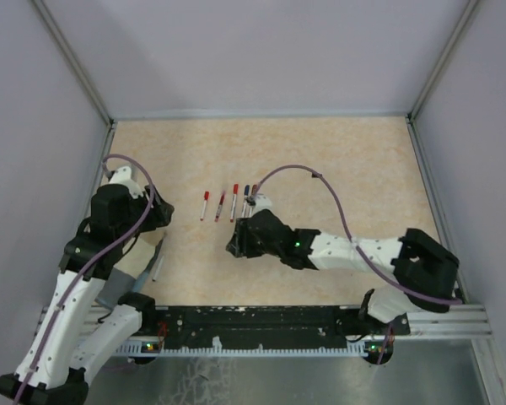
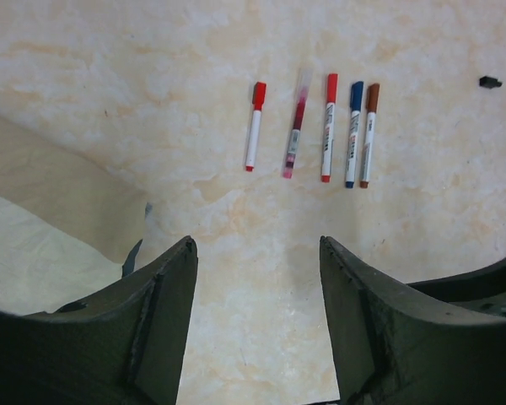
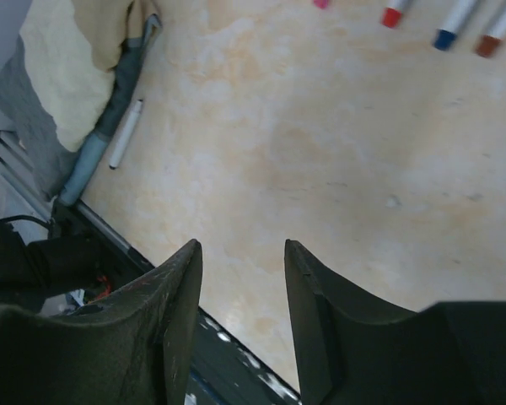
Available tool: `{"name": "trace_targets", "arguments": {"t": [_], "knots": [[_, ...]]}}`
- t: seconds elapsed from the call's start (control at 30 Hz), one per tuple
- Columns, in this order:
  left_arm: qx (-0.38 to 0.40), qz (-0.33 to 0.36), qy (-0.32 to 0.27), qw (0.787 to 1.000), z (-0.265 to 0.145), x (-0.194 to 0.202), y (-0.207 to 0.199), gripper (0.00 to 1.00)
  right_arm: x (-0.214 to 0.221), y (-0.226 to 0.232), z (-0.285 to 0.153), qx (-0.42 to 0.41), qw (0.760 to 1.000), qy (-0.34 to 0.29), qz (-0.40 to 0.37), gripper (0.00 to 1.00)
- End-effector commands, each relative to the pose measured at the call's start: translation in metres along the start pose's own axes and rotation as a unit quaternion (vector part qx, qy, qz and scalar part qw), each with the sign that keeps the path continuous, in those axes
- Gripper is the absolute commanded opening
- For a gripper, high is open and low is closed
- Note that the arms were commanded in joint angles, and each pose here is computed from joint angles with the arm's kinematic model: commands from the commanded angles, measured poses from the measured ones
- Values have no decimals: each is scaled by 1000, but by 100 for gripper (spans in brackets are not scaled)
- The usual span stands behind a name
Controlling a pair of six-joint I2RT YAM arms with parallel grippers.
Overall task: Insert the pens into the pen caps
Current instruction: Move the pen to the center of the board.
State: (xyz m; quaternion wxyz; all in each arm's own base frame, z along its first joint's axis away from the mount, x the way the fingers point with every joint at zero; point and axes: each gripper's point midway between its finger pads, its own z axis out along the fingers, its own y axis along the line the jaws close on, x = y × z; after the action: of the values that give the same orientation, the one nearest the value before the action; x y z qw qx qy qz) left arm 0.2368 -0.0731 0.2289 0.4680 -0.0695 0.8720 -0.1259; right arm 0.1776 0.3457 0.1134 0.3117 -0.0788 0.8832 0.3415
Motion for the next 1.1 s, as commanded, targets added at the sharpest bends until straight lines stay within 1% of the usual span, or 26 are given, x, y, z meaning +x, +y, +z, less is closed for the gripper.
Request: {"name": "trace_targets", "arguments": {"t": [0.0, 0.17, 0.27, 0.43, 0.7, 0.8, 1.07], "knots": [[1, -23, -46, 999, -19, -23, -2, 65, -27, 72, 36, -55, 997, -51, 21, 43], [21, -30, -42, 998, -34, -25, -10, 65, -10, 119, 84, -81, 993, -42, 76, 35], [28, -24, -41, 998, -40, -25, -11, 65, -6, 143, 107, -88, 992, -36, 85, 33], [19, -8, -44, 999, -46, -27, -7, 65, 15, 169, 142, -94, 990, -18, 100, 33], [21, -5, -40, 999, -48, -23, -6, 66, 33, 192, 173, -108, 986, -2, 130, 31], [21, -3, -38, 999, -48, -22, -5, 66, 38, 197, 179, -96, 988, 6, 118, 30], [23, 1, -40, 999, -50, -23, -6, 67, 61, 189, 194, -43, 995, 17, 84, 29]]}}
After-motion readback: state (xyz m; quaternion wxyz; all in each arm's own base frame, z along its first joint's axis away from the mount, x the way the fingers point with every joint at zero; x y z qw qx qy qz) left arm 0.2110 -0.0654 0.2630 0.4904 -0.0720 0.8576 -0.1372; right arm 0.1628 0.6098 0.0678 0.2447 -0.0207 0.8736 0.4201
